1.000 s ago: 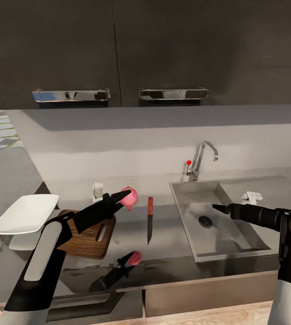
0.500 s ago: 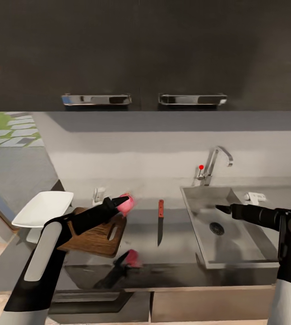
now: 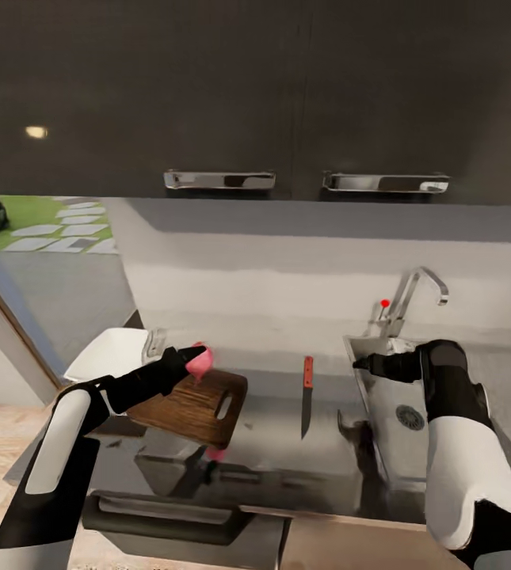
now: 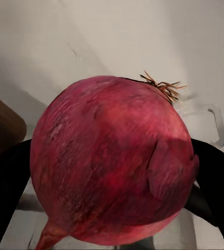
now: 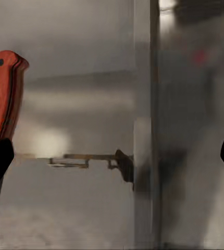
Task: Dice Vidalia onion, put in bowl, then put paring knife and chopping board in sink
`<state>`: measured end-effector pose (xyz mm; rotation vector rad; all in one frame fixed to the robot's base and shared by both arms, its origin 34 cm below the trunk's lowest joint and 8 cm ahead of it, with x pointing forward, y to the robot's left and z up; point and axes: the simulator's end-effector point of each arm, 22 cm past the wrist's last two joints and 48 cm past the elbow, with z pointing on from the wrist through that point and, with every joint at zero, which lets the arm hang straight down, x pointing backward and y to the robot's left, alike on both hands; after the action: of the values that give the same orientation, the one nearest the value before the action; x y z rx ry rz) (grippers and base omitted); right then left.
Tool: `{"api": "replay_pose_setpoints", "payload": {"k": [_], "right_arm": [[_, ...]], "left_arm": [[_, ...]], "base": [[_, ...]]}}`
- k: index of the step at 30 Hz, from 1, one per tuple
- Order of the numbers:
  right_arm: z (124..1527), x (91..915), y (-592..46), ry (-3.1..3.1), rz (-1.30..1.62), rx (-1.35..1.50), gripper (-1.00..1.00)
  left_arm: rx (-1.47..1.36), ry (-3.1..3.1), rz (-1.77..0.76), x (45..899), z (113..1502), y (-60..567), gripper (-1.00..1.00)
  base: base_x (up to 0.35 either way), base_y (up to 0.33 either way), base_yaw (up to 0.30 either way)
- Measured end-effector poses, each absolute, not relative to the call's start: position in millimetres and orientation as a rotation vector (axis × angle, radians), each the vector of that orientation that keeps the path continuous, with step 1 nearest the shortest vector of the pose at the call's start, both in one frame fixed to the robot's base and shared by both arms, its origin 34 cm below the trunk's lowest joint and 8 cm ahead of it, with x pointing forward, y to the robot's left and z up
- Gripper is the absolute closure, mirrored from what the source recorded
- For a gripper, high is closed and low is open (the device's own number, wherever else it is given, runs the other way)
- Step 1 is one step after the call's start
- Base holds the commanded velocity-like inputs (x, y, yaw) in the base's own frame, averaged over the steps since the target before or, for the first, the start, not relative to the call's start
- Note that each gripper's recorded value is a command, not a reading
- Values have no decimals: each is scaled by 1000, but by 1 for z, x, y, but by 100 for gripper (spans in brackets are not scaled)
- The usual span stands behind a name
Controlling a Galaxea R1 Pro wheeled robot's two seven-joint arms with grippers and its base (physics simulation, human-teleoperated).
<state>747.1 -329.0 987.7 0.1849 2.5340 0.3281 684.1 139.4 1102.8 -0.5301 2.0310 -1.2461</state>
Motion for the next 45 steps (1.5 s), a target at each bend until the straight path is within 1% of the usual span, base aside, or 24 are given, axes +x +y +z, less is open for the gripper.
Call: {"api": "replay_pose_setpoints", "payload": {"k": [5, 8, 15, 20, 27, 38, 42, 45], "right_arm": [[984, 774, -321, 2463, 237, 185, -100], [961, 771, -318, 2497, 198, 219, -100], [949, 777, -287, 2467, 221, 160, -100], [954, 783, -262, 2452, 241, 94, -100], [942, 770, -239, 2541, 250, 107, -100], [936, 767, -257, 2564, 112, 154, -100], [935, 764, -268, 2571, -54, 194, -100], [935, 762, -274, 2569, -125, 208, -100]], "left_arm": [[-543, 2048, -1248, 684, 1096, 136, 100], [-537, 2099, -1230, 683, 1080, 128, 100], [-492, 2160, -1197, 683, 1066, 113, 100], [-491, 2161, -1198, 683, 1066, 111, 100], [-490, 2162, -1198, 683, 1066, 110, 100], [-483, 2173, -1160, 684, 1062, 112, 100], [-483, 2173, -1160, 684, 1062, 111, 100], [-482, 2173, -1160, 684, 1062, 110, 100]], "base": [[5, 0, 111], [176, 0, 17], [240, 31, 2], [36, 8, 0], [12, 1, 0], [72, 32, 0], [3, 2, 0], [0, 0, 0]]}}
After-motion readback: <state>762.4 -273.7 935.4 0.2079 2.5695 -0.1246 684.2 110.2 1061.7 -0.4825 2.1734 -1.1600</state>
